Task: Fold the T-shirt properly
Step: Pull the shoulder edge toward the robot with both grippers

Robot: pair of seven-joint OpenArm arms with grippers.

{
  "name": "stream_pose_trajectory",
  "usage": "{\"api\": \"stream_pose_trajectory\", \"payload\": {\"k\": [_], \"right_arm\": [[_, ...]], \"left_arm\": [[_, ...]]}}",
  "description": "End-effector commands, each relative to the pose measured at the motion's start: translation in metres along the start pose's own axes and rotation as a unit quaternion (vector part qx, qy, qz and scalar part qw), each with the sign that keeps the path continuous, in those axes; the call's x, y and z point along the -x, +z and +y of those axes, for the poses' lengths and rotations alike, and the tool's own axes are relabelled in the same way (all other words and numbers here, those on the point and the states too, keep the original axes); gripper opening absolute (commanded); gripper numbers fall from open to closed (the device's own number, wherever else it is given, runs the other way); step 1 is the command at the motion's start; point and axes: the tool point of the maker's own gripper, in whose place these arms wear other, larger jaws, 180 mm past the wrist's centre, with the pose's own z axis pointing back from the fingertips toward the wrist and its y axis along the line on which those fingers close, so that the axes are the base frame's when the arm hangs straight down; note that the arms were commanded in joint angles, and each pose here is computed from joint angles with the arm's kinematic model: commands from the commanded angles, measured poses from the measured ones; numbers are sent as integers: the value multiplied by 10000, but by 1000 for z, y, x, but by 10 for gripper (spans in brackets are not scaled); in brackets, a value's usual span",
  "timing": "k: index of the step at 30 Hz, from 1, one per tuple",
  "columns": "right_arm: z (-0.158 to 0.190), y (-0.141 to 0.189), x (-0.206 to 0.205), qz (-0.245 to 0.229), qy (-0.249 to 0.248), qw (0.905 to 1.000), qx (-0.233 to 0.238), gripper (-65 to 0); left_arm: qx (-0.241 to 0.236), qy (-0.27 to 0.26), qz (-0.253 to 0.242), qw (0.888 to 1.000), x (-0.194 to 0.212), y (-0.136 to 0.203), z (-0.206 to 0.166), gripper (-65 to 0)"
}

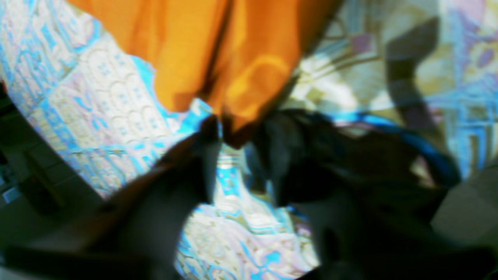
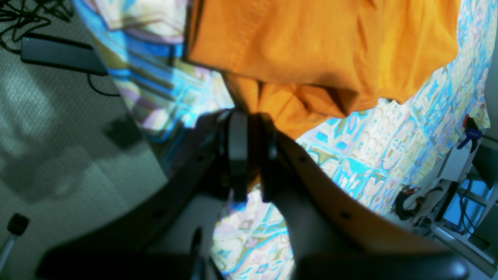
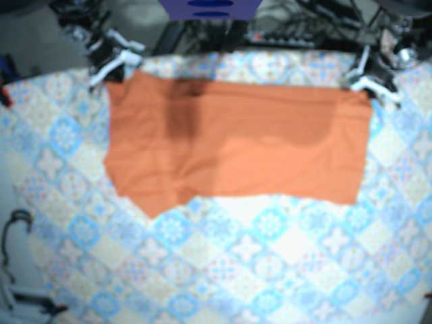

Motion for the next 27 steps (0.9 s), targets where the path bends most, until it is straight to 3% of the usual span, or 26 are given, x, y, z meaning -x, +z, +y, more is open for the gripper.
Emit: {"api": "stream_pose_trajectory", "payload": {"k": [1,5,27], "right_arm": [[-7,3,-1,-48,36,9999,109,-614],[-7,3,-1,-48,36,9999,109,-614],[4,14,-2,-50,47,10000,8,-639]], "left_arm": [[-252,-121,126,9995,7,1,19,-531],[-246,-125,122,9995,7,1,18,-650],[-98,-157,133,9997,10,6,4,-650]]}}
